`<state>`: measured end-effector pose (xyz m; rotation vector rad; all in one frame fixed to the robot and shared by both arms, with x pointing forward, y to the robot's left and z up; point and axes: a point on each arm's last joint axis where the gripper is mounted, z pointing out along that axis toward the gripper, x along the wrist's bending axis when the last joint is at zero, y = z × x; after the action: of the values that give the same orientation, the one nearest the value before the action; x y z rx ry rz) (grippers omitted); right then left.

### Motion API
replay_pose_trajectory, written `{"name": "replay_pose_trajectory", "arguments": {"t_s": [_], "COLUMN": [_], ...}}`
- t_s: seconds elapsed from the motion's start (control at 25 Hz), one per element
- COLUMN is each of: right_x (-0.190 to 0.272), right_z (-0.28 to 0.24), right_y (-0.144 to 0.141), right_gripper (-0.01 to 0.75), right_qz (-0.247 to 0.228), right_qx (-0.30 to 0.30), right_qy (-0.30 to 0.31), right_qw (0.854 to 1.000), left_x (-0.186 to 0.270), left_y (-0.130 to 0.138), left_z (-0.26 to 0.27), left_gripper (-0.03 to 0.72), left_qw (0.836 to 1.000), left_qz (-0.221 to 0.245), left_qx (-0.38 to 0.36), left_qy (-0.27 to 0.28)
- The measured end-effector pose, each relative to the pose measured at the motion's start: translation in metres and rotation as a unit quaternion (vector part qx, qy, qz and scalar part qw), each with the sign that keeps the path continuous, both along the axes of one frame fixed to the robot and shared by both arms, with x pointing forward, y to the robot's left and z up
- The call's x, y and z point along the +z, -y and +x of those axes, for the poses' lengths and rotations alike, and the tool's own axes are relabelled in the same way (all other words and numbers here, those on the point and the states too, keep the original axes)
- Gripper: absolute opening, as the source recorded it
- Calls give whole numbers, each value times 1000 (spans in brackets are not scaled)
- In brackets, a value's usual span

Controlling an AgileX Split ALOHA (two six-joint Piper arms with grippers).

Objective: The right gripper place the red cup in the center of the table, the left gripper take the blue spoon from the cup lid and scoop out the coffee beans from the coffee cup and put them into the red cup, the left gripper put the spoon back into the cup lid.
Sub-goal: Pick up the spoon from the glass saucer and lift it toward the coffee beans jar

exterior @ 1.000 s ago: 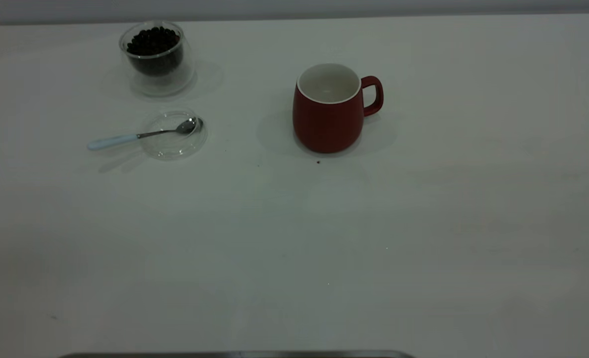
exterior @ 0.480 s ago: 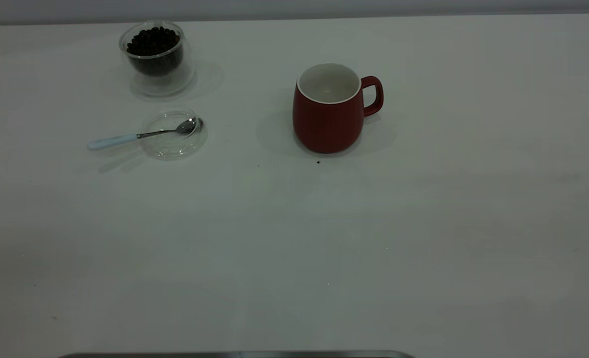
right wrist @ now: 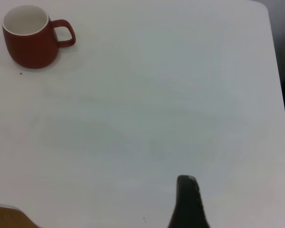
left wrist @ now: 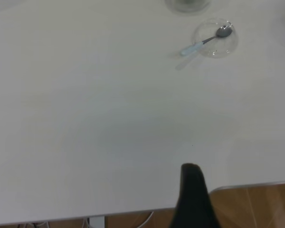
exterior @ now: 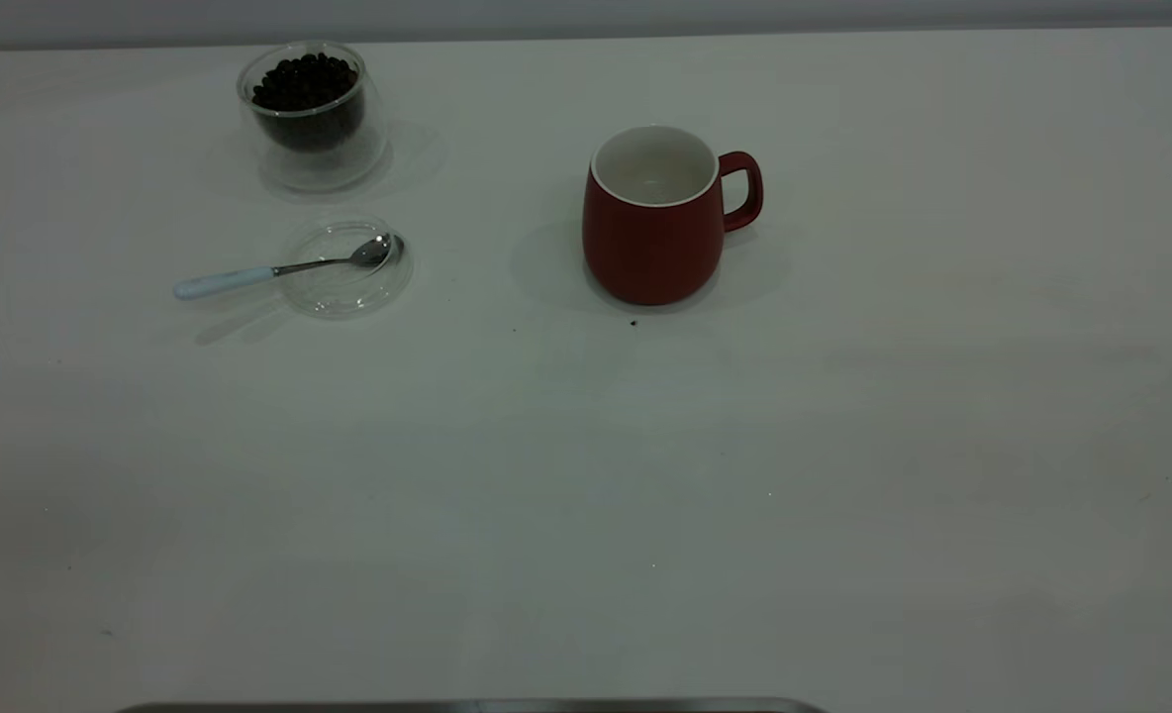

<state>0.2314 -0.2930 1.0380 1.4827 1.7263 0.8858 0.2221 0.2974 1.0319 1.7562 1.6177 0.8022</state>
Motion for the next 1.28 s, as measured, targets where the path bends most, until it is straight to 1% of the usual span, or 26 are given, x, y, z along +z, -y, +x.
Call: {"name": "replay_pose_trajectory", "arguments": {"t_s": [0.64, 0.8, 0.92, 1.0, 1.12, 1.28], "right_x": [0, 0, 0, 0, 0, 0], "right_z": [0, 0, 0, 0, 0, 0], "right_y": [0, 0, 0, 0, 0, 0], "right_gripper": [590, 590, 590, 590, 590, 590], "right_qz": [0, 0, 0, 0, 0, 0], "right_qx": [0, 0, 0, 0, 0, 0], "right_qy": [0, 0, 0, 0, 0, 0], "right_qw": [1000, 1000, 1000, 1000, 1000, 1000], "left_x": [0, 6, 17, 23, 30, 29], "left_y": [0, 0, 0, 2, 8, 15], "left_z": [0, 2, 12, 28, 60, 112], "left_gripper": [588, 588, 588, 588, 588, 588], "left_qw": [1000, 999, 997, 994, 985, 974], "left_qz": [-1, -29, -44, -55, -87, -128], "left_qx": [1, 23, 36, 35, 25, 15], "left_qy": [0, -6, -43, -86, -149, -185]}}
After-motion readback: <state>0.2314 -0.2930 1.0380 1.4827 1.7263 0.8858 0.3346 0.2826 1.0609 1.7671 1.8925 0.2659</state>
